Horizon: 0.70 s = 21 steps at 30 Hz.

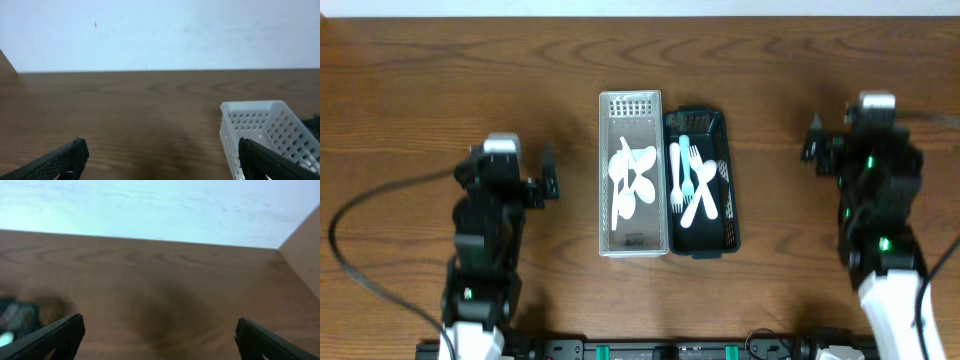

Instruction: Pack container

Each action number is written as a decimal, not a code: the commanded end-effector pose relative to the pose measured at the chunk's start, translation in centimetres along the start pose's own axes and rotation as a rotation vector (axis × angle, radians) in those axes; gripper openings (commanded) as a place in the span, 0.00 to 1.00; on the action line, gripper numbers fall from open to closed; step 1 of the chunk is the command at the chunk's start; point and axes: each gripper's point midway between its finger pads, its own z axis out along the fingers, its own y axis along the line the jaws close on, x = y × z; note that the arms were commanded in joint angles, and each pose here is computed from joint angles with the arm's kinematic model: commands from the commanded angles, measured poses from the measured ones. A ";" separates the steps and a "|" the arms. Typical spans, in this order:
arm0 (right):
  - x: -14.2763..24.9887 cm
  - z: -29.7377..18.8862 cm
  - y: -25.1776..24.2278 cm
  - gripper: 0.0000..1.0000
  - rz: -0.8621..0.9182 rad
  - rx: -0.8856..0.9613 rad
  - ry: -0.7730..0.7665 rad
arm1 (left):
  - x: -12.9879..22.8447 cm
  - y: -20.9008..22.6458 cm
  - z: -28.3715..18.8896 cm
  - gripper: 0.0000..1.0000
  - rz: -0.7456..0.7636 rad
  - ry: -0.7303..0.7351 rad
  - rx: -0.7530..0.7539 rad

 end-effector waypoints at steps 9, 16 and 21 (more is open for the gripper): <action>7.7 -2.6 1.1 0.99 -0.017 -0.039 0.032 | -1.4 1.5 -4.5 0.98 0.006 -0.189 -0.067; 11.3 -2.5 1.3 0.99 -0.029 -0.047 0.169 | 0.1 1.5 -4.3 0.98 0.015 -0.126 -0.066; 14.6 -3.1 1.4 0.99 -0.041 -0.055 0.304 | 3.0 1.5 -4.1 0.98 0.032 -0.008 -0.066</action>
